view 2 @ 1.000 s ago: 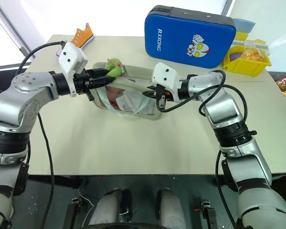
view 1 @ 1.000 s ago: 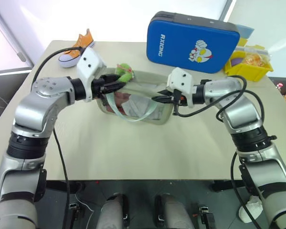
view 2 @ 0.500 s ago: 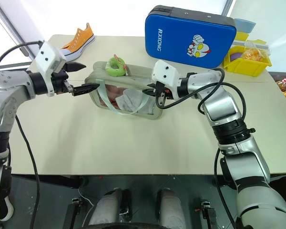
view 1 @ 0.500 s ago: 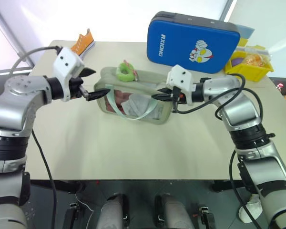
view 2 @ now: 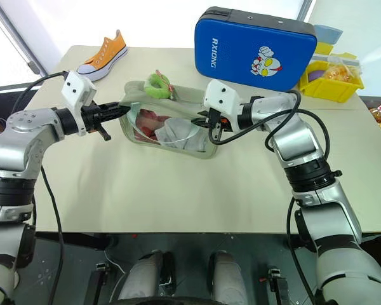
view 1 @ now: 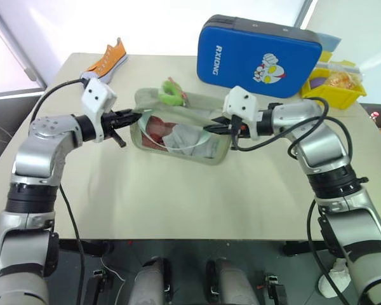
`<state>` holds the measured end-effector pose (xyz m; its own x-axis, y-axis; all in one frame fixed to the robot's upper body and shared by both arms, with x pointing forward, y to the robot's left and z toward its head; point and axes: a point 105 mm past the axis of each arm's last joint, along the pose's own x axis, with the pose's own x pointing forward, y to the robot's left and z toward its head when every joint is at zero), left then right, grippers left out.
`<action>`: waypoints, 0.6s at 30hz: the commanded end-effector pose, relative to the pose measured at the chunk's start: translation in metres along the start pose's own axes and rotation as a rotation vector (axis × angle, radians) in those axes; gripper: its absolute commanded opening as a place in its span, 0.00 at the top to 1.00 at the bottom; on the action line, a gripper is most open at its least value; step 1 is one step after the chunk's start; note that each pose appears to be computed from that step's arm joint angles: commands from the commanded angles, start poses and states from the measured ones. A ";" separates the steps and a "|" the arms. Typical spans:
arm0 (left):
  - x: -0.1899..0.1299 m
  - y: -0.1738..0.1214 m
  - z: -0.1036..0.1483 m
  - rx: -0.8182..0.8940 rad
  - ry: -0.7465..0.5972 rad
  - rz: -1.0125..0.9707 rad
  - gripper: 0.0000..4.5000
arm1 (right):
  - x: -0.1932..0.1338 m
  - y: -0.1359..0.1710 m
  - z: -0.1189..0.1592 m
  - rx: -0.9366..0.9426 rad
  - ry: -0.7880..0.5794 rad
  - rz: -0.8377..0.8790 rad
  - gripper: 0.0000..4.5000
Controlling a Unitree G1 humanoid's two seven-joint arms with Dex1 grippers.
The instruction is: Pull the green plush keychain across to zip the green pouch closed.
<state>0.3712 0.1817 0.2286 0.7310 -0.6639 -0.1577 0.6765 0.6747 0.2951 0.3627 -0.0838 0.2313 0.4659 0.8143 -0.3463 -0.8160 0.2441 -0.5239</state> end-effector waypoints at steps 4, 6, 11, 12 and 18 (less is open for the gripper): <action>-0.006 -0.009 0.014 0.047 -0.028 -0.012 1.00 | -0.013 -0.015 0.018 -0.041 -0.033 -0.021 0.74; -0.007 -0.010 0.012 0.047 -0.023 -0.009 1.00 | -0.021 -0.020 0.025 -0.042 -0.034 -0.008 0.53; -0.008 -0.011 0.010 0.042 -0.023 -0.007 1.00 | -0.036 -0.036 0.048 -0.035 -0.073 0.025 0.42; -0.008 -0.011 0.010 0.042 -0.022 -0.007 1.00 | -0.036 -0.042 0.056 -0.021 -0.105 0.016 0.42; -0.008 -0.014 0.010 0.040 -0.023 -0.010 1.00 | 0.001 -0.072 0.093 0.081 -0.251 -0.075 0.42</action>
<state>0.3588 0.1784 0.2248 0.7266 -0.6663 -0.1679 0.6806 0.6645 0.3085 0.3867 -0.0536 0.3305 0.4179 0.8975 -0.1412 -0.8318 0.3155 -0.4566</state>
